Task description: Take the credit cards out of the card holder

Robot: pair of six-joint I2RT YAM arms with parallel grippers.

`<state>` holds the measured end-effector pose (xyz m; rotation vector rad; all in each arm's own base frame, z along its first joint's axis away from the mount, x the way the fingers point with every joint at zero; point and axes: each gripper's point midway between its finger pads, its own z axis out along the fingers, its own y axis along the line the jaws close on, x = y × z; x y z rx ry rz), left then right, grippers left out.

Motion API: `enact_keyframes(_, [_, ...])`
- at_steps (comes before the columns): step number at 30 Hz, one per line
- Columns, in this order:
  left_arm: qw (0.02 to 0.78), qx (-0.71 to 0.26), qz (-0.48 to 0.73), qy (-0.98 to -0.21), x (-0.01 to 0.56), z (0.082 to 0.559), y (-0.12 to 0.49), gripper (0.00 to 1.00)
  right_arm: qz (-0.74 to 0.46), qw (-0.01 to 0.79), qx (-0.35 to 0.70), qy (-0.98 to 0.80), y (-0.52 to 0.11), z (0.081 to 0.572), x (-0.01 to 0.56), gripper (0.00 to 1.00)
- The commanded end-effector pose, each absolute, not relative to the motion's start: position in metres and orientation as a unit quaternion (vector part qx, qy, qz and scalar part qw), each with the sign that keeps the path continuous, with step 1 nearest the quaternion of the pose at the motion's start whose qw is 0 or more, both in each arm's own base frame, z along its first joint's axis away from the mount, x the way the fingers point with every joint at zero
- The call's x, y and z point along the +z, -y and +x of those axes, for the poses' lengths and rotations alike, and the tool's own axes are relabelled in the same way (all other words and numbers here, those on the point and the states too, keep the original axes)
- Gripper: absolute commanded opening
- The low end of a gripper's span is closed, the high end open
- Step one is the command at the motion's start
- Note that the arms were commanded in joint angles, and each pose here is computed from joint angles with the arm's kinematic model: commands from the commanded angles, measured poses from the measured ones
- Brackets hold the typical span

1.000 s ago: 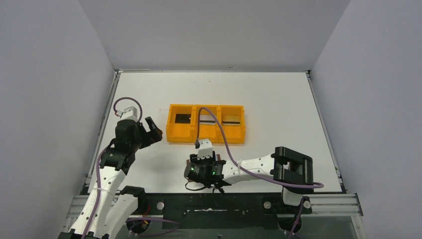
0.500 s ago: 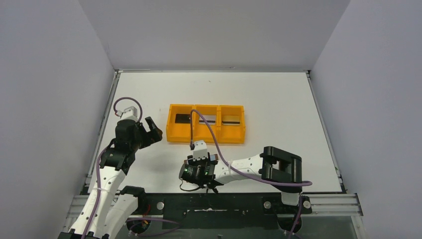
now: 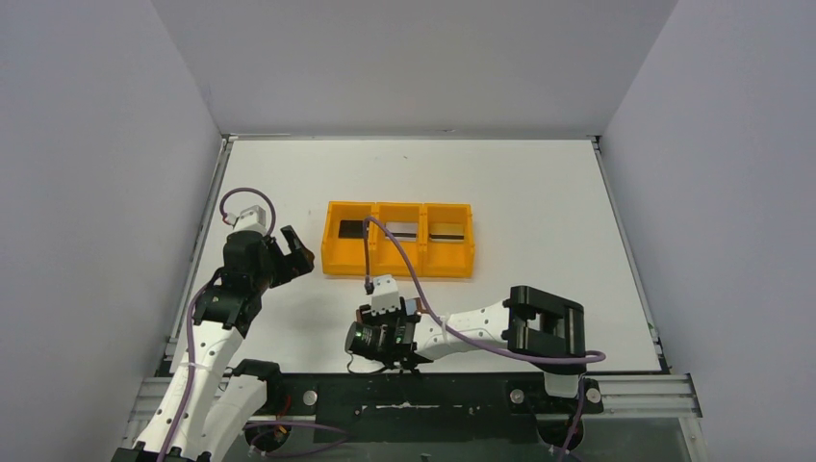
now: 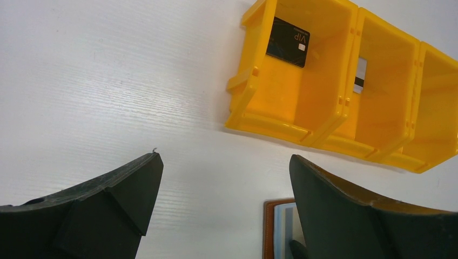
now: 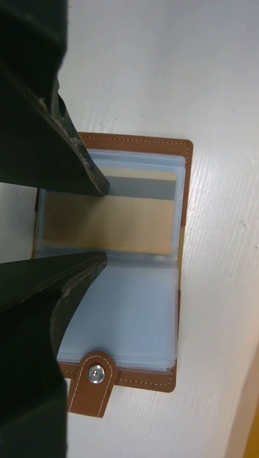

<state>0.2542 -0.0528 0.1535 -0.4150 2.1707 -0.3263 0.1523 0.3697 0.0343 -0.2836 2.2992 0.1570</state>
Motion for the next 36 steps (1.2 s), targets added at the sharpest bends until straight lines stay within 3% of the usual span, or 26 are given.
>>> enact_keyframes(1, [0.467, -0.14, -0.158, -0.859, 0.169, 0.265, 0.055, 0.89, -0.085, 0.404, 0.113, -0.904, -0.378, 0.16, 0.042, 0.43])
enact_keyframes(6, [0.468, -0.14, -0.158, -0.858, 0.169, 0.265, 0.055, 0.89, -0.087, 0.385, 0.114, -0.912, -0.377, 0.16, 0.026, 0.41])
enact_keyframes(9, [0.468, -0.14, -0.158, -0.858, 0.169, 0.265, 0.055, 0.89, -0.085, 0.388, 0.086, -0.914, -0.375, 0.161, 0.024, 0.32])
enact_keyframes(16, [0.468, -0.14, -0.158, -0.858, 0.169, 0.265, 0.055, 0.89, -0.075, 0.415, 0.029, -0.906, -0.364, 0.166, 0.034, 0.27])
enact_keyframes(22, [0.466, -0.142, -0.157, -0.859, 0.169, 0.265, 0.056, 0.89, -0.071, 0.43, 0.042, -0.899, -0.366, 0.17, 0.05, 0.1])
enact_keyframes(27, [0.464, -0.143, -0.156, -0.861, 0.168, 0.265, 0.057, 0.89, -0.061, 0.429, 0.073, -0.898, -0.369, 0.171, 0.055, 0.0])
enact_keyframes(36, [0.463, -0.153, -0.148, -0.861, 0.169, 0.265, 0.062, 0.89, -0.033, 0.413, 0.227, -0.881, -0.38, 0.175, 0.077, 0.0])
